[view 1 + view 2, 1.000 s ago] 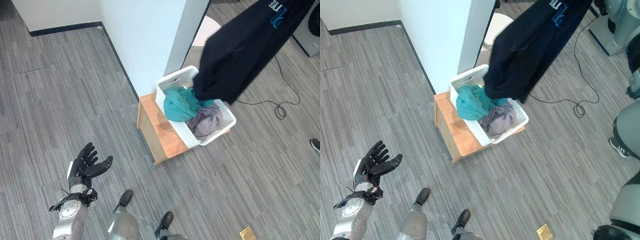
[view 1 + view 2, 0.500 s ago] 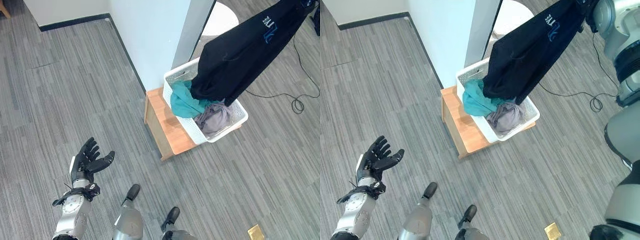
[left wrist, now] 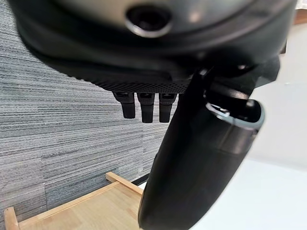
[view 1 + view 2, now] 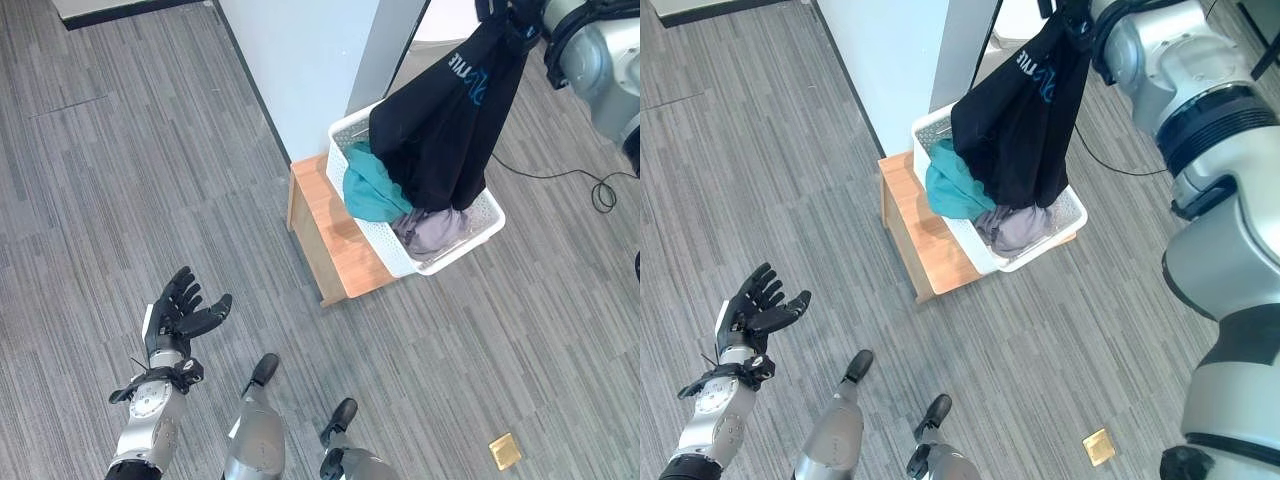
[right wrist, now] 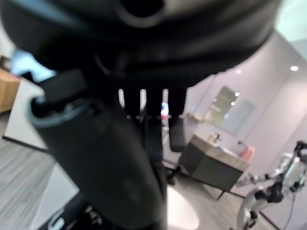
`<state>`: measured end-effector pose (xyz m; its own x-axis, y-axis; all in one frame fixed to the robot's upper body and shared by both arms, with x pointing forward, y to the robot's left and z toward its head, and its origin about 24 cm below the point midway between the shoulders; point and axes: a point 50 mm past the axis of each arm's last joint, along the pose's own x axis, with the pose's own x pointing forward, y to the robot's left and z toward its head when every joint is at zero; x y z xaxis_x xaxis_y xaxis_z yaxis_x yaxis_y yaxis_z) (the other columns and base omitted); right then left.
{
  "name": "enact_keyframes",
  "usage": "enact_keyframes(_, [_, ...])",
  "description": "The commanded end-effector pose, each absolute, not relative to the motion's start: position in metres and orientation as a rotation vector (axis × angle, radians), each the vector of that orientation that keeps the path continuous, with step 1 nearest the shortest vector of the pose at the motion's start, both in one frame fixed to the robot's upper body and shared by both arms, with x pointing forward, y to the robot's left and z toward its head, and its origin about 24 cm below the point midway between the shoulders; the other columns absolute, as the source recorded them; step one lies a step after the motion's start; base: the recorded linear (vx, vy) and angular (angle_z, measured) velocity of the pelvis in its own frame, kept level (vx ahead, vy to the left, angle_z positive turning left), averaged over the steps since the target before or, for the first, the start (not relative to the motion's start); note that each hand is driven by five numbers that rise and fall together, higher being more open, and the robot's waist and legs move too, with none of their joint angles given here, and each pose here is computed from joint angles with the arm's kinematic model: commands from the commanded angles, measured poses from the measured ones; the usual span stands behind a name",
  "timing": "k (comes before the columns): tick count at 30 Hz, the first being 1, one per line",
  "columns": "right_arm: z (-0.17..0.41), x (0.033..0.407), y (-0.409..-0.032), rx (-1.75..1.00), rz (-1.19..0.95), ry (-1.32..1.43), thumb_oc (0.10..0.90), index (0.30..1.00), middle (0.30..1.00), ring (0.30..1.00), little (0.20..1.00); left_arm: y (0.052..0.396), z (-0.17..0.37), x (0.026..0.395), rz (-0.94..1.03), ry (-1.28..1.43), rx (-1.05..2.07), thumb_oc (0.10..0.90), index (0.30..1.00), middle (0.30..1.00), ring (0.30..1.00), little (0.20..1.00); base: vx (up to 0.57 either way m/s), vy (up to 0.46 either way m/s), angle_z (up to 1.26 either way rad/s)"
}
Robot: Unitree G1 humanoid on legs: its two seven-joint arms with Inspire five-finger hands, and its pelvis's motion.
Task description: Pick up bed clothes into laundry basket.
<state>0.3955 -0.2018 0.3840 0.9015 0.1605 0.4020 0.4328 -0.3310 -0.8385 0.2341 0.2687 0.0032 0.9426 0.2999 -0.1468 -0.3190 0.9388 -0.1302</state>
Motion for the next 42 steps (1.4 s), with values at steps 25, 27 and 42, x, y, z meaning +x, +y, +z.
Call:
enact_keyframes(25, [0.417,0.373,-0.256,-1.492,-0.267,-0.207,0.8,0.9,0.9,0.9,0.9,0.274,0.061,0.252,0.205,-0.144,-0.117,0.8,0.9,0.9,0.9,0.9,0.0,0.0,0.0])
enact_keyframes(27, [0.423,0.37,-0.254,-1.449,-0.257,-0.236,0.8,0.9,0.9,0.9,0.9,0.274,0.061,0.253,0.203,-0.145,-0.116,0.8,0.9,0.9,0.9,0.9,0.0,0.0,0.0])
enact_keyframes(42, [0.444,0.346,-0.265,-1.362,-0.161,-0.216,0.8,0.9,0.9,0.9,0.9,0.28,0.067,0.257,0.163,-0.137,-0.084,0.8,0.9,0.9,0.9,0.9,0.0,-0.002,-0.01])
